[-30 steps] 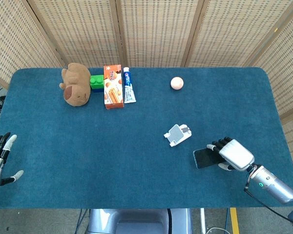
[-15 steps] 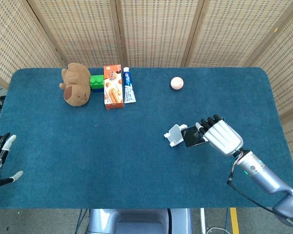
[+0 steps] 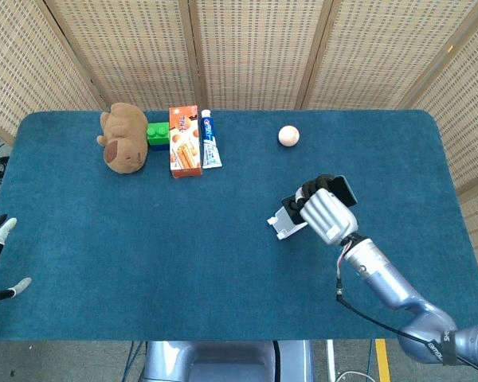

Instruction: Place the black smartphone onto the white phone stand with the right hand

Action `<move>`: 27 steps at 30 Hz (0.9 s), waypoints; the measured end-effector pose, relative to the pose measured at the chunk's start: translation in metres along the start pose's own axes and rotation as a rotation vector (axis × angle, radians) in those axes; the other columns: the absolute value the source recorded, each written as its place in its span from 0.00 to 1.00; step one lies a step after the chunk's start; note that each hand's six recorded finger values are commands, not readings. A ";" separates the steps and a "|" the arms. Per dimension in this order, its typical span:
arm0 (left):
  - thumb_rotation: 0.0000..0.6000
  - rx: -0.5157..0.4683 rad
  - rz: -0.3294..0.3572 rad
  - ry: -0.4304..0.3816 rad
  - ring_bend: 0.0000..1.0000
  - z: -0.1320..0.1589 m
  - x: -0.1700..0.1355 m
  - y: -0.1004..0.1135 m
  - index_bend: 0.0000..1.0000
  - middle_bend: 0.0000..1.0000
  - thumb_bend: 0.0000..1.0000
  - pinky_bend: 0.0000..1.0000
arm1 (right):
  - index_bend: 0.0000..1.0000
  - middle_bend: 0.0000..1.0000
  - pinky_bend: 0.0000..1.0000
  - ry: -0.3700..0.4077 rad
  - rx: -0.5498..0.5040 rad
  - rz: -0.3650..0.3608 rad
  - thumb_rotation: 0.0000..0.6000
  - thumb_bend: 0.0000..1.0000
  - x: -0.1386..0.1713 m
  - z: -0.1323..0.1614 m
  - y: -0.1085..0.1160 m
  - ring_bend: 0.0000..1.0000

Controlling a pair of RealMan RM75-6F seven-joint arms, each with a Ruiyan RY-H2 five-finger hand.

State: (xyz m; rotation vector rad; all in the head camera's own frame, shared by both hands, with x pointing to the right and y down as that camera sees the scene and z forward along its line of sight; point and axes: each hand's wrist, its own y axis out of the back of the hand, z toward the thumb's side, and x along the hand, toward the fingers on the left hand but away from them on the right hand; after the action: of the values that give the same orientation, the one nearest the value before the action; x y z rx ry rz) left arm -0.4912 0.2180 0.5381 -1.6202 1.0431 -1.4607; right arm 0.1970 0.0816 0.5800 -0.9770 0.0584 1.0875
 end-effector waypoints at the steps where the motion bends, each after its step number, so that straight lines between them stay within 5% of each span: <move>1: 1.00 -0.002 -0.002 0.000 0.00 -0.001 0.000 0.000 0.00 0.00 0.00 0.00 | 0.47 0.46 0.38 0.007 -0.001 0.001 1.00 0.54 -0.002 0.005 0.005 0.42; 9: 1.00 -0.012 -0.011 -0.003 0.00 -0.002 0.000 0.002 0.00 0.00 0.00 0.00 | 0.47 0.46 0.38 0.019 0.082 0.022 1.00 0.54 -0.010 0.023 0.028 0.42; 18: 1.00 -0.017 -0.017 -0.001 0.00 -0.003 0.001 0.002 0.00 0.00 0.00 0.00 | 0.47 0.45 0.38 -0.003 0.177 0.159 1.00 0.54 -0.023 0.042 0.032 0.42; 27: 1.00 -0.016 -0.029 0.012 0.00 -0.005 0.006 0.000 0.00 0.00 0.00 0.00 | 0.47 0.45 0.38 0.024 0.234 0.219 1.00 0.54 -0.035 0.060 0.026 0.42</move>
State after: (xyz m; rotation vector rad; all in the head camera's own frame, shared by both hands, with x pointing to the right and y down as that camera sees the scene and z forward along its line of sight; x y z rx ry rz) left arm -0.4963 0.2127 0.5410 -1.6464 1.0446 -1.4863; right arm 0.1348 0.1011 0.6165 -0.7845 0.3116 1.2386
